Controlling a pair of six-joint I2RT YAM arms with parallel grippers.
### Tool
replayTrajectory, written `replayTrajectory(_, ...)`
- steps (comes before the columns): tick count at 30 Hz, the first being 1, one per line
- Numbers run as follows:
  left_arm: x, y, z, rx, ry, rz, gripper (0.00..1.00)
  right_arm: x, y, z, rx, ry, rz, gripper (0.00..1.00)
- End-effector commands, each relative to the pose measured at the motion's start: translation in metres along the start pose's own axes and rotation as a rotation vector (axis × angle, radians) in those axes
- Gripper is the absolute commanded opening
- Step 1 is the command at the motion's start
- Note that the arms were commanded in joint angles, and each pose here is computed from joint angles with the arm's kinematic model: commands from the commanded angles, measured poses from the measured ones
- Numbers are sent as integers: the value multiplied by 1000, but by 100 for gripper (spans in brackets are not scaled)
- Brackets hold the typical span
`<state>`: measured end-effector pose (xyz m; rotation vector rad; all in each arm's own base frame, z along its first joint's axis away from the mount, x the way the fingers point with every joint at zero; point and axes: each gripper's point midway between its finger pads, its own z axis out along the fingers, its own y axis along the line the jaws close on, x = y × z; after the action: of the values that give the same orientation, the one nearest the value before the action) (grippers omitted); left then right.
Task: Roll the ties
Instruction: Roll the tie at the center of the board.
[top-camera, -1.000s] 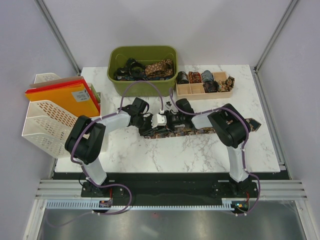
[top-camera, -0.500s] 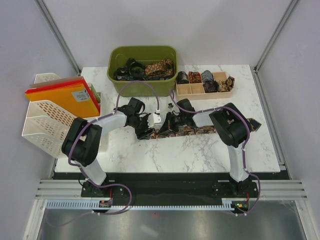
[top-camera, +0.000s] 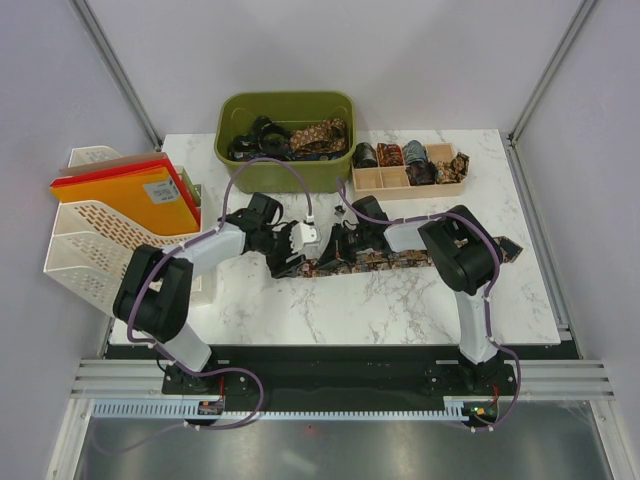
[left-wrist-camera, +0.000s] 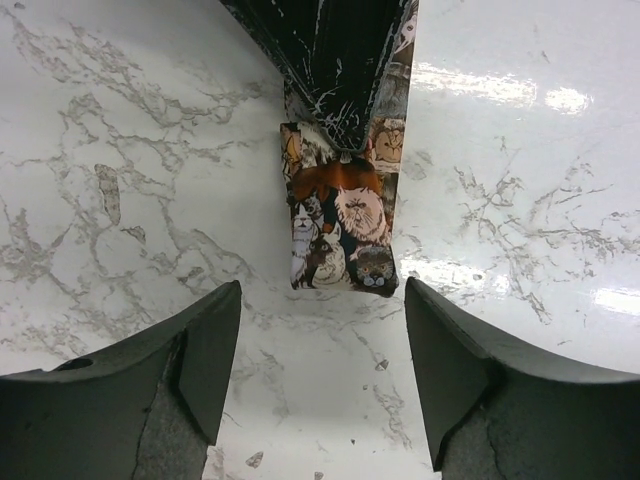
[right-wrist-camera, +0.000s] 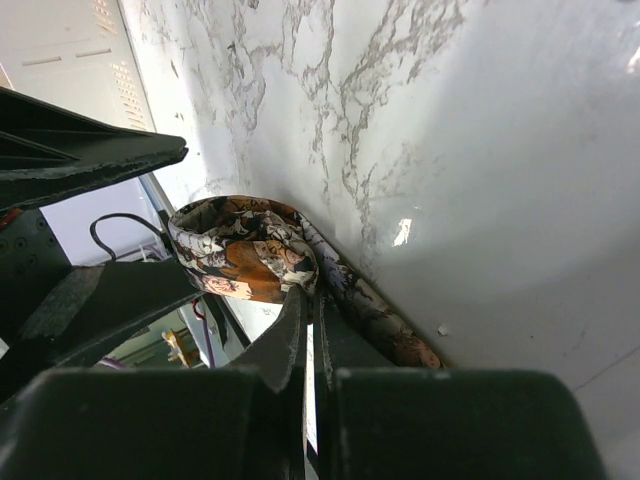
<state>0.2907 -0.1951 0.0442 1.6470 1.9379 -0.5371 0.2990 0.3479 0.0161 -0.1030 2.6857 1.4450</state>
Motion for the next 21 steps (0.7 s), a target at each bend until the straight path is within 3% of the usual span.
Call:
replayTrajectory(1, -2, -2, 9, 12, -30, 21, 75, 7, -31, 8, 109, 7, 20, 0)
replayTrajectory(3, -2, -2, 11, 16, -32, 23, 72, 7, -33, 8, 111, 6, 29, 0)
replayTrajectory(9, -18, 5, 5, 0, -69, 48, 50, 8, -27, 9, 99, 7, 19, 0)
replayTrajectory(15, -42, 4, 2, 5, -112, 48, 44, 4, -10, 8, 58, -6, 20, 0)
replayTrajectory(21, -62, -5, 16, 47, -125, 53, 44, 9, -18, 13, 71, 11, 34, 0)
